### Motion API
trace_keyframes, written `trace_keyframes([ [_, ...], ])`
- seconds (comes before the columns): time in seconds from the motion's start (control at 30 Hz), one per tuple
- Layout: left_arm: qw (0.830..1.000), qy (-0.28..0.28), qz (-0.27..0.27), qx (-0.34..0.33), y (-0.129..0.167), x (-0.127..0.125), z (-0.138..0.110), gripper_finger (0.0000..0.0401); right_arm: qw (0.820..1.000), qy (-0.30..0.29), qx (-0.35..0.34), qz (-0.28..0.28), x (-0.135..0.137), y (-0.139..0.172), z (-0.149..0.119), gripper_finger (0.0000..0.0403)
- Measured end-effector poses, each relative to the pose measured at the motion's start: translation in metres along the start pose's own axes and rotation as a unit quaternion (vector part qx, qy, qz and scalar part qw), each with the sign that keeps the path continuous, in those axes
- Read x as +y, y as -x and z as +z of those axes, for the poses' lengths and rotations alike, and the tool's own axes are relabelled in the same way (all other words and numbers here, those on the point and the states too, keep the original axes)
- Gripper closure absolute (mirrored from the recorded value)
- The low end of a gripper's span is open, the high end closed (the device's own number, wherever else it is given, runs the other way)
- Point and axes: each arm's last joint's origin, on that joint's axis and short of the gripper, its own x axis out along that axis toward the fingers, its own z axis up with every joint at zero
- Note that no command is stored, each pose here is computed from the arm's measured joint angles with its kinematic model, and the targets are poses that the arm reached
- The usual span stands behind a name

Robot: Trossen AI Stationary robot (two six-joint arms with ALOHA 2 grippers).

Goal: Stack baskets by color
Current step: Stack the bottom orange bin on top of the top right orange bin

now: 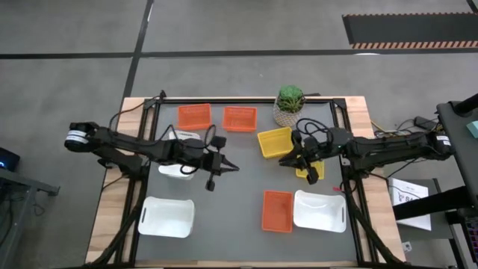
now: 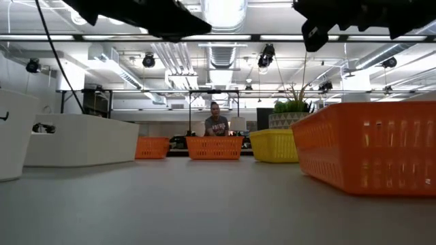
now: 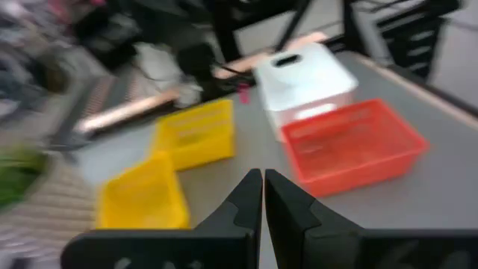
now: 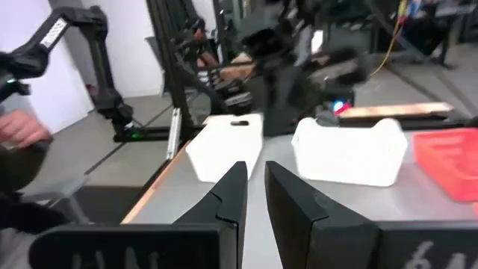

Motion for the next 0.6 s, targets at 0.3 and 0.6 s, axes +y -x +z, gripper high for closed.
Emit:
trace_keyframes([
  [0.3,0.997,-0.056,0.051,-0.031,0.042,0.000,-0.003,0.0400,0.986,-0.072,0.149,-0.015,0.009,-0.030,0.013,0.0360],
  [0.6,0.993,-0.051,0.097,-0.051,0.075,-0.001,-0.011,0.0400,0.900,-0.185,0.381,-0.102,0.015,-0.046,0.010,0.0360],
])
